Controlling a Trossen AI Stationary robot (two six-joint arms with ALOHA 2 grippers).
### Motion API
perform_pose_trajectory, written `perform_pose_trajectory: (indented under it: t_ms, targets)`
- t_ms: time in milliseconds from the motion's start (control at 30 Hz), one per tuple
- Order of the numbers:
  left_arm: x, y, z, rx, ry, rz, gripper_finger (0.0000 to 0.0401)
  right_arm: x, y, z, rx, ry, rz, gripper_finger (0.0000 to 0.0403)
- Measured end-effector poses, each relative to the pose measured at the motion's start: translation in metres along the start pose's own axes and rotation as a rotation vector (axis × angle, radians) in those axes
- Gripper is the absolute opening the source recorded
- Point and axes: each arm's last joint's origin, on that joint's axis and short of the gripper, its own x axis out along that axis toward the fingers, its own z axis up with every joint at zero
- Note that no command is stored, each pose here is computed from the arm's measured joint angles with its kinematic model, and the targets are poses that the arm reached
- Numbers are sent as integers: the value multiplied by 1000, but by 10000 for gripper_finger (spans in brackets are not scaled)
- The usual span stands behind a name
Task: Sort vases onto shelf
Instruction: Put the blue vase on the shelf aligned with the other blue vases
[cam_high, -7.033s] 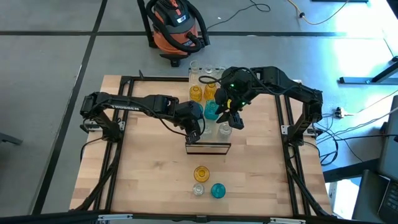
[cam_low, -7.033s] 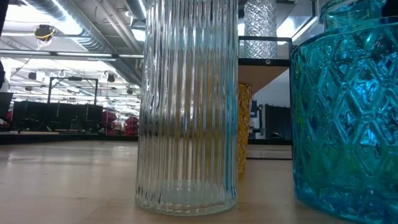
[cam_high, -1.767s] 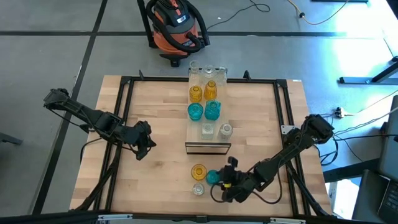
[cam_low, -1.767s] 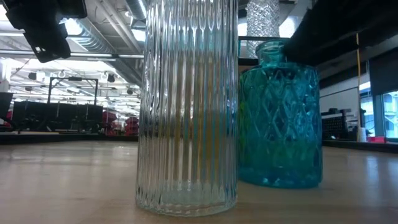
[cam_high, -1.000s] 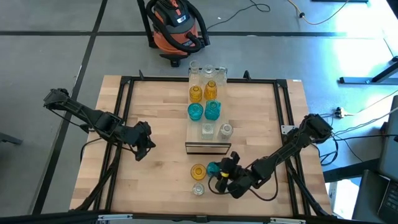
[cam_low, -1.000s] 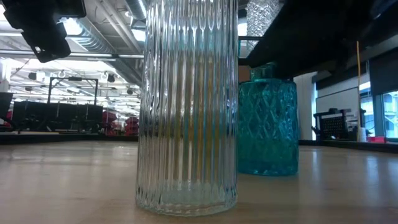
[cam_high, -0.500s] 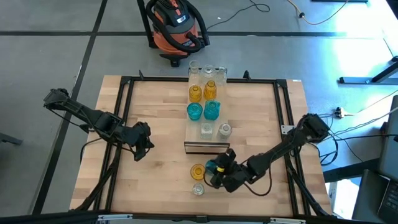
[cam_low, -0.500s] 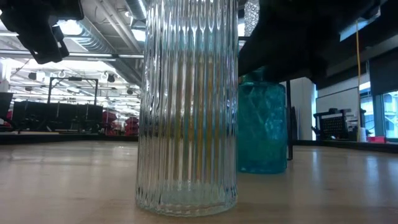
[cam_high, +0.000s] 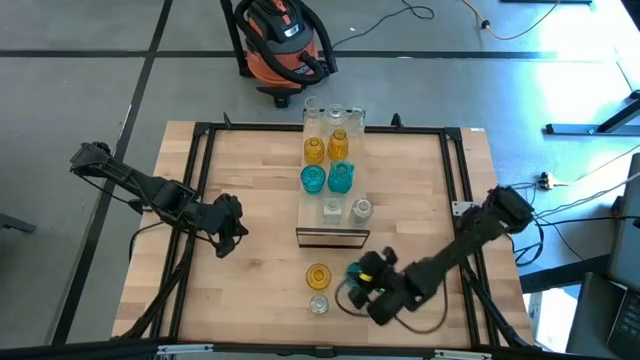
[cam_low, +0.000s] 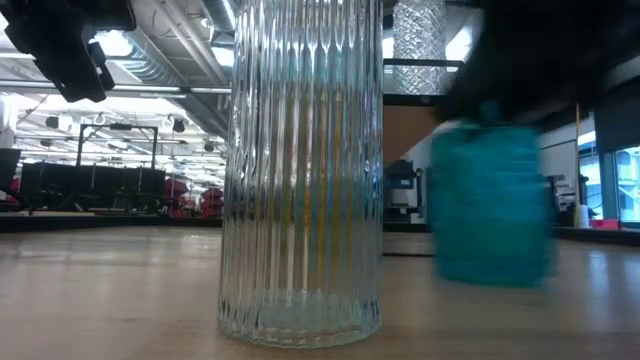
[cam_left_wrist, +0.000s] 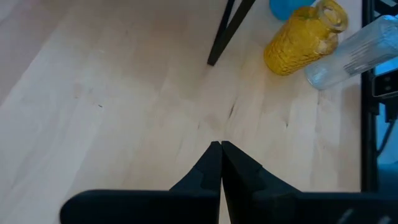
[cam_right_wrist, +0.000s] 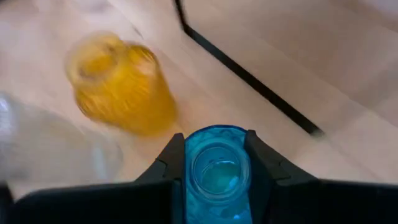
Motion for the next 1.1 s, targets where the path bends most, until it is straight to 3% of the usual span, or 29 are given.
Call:
perform_pose_trajectory:
  t_ms: [300,400,467,667,967,1100]
  targets:
    - [5,3,-2,25,-39,50,0,-62,-23,-38,227,20,-326,74]
    - [14,7,-10,7,-26,42,0,-71,-37,-34,174,35,-469,74]
    - [22,9,-15,-19,-16,17,0,-73,-43,-20,156,-21,-505,74]
    - [40,15,-32,-71,30,-81,0,-82,-55,25,234,-171,-450,74]
    - [46,18,-37,-96,20,-87,0,-114,-83,75,320,-331,-365,74]
    - [46,18,-36,-94,4,-70,0,-130,-104,103,261,-341,-355,74]
